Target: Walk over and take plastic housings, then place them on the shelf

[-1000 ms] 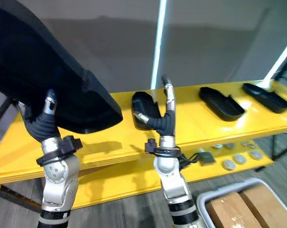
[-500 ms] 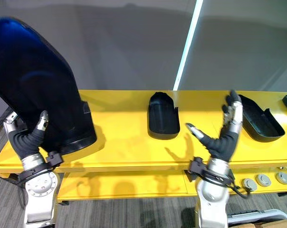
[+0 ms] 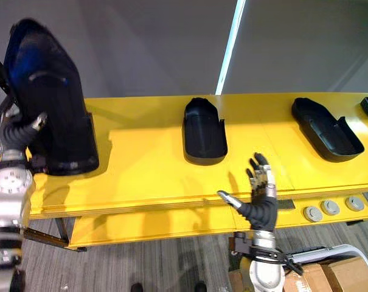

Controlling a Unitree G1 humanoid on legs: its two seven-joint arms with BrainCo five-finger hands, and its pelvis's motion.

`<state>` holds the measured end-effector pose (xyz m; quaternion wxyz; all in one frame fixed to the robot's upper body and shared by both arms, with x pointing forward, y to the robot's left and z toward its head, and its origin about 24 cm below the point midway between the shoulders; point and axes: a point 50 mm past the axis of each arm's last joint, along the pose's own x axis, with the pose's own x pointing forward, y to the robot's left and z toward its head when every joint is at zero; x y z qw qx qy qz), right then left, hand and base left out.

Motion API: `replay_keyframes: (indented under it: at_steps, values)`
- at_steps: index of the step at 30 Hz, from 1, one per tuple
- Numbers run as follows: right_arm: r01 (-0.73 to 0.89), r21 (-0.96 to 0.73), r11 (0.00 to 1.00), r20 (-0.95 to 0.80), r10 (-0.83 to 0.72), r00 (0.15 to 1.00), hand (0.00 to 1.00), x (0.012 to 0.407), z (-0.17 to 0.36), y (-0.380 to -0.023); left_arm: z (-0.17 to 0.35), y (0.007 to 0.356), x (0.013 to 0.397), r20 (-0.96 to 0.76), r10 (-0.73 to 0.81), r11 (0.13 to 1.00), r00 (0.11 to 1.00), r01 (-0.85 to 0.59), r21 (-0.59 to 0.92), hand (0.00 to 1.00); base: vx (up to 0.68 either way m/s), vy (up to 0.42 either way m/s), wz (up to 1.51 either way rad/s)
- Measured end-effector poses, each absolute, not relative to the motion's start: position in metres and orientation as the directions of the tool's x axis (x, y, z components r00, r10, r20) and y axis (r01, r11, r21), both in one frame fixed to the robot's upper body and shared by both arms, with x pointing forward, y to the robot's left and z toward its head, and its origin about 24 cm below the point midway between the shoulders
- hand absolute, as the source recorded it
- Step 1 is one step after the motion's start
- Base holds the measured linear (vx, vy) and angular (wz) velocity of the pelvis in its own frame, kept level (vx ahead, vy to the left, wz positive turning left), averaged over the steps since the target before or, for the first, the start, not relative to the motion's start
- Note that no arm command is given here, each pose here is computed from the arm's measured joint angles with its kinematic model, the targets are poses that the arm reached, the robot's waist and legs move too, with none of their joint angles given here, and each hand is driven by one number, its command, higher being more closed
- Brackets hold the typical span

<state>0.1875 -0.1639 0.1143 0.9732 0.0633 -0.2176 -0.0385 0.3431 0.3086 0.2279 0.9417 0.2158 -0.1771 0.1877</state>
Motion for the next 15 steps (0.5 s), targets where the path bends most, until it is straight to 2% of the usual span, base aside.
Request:
replay_keyframes:
  at_steps: [6, 15]
  values:
    - [-0.122, 0.181, 0.976, 0.372, 0.047, 0.927, 0.00, 0.188, 0.104, -0.131, 0.237, 0.325, 0.359, 0.262, 0.238, 0.843, 0.935, -0.333, 0.423, 1.00, -0.02, -0.001, -0.11]
    - [-0.193, 0.180, 0.964, 0.356, 0.119, 0.927, 0.00, 0.187, 0.102, -0.118, 0.223, 0.337, 0.359, 0.168, 0.282, 0.841, 0.945, -0.328, 0.430, 1.00, 0.00, -0.015, -0.08]
